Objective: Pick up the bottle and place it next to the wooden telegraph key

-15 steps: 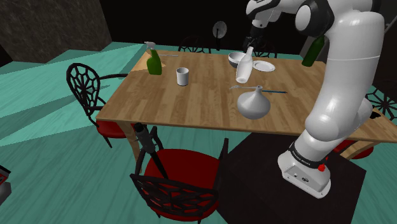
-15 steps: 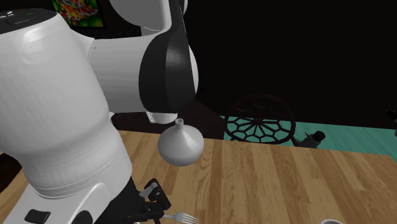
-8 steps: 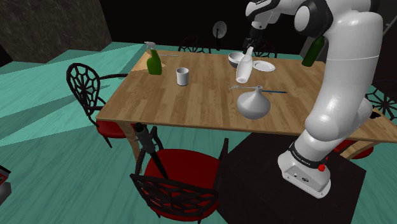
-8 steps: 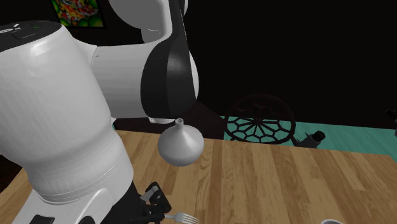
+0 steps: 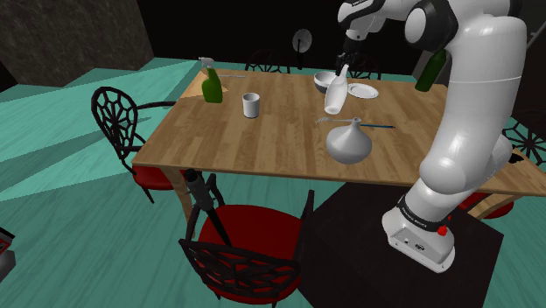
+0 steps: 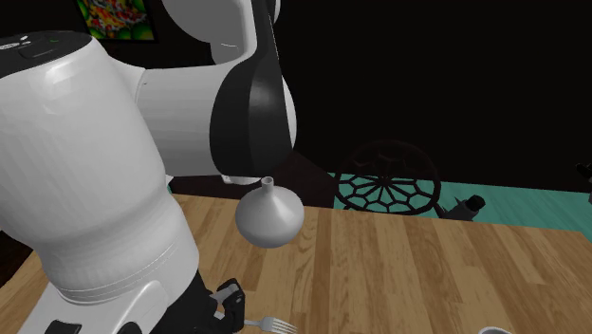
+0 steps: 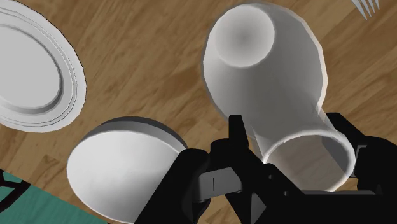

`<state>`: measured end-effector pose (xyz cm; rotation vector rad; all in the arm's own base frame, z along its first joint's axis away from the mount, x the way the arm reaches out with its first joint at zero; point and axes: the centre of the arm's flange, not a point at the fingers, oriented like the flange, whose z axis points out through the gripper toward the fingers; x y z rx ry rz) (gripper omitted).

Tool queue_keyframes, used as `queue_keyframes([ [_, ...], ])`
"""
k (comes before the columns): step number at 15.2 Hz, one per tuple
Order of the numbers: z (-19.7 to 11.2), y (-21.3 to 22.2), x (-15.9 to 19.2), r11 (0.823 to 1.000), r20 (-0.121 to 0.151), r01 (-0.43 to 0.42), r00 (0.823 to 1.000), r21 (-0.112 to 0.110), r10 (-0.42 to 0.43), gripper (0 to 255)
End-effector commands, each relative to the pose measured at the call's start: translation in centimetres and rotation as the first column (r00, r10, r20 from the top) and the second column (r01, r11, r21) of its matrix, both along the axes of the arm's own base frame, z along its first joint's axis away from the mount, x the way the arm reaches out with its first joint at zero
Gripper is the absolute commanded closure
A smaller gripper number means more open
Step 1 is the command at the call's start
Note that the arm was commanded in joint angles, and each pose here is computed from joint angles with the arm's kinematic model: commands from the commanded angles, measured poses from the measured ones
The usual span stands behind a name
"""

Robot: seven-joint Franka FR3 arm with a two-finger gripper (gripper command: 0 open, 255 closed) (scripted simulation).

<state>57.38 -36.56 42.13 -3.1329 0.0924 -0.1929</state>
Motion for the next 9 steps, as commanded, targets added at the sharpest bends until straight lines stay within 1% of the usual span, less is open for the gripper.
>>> queue_keyframes([
  [1, 0.0, 0.0, 0.0, 1.0, 0.0, 0.0, 1.0, 0.0, 0.0, 255],
  [3, 0.0, 0.0, 0.0, 1.0, 0.0, 0.0, 1.0, 0.0, 0.0, 255],
  [9, 3.2, 0.0, 0.0, 1.0, 0.0, 0.0, 1.0, 0.0, 0.0, 255],
])
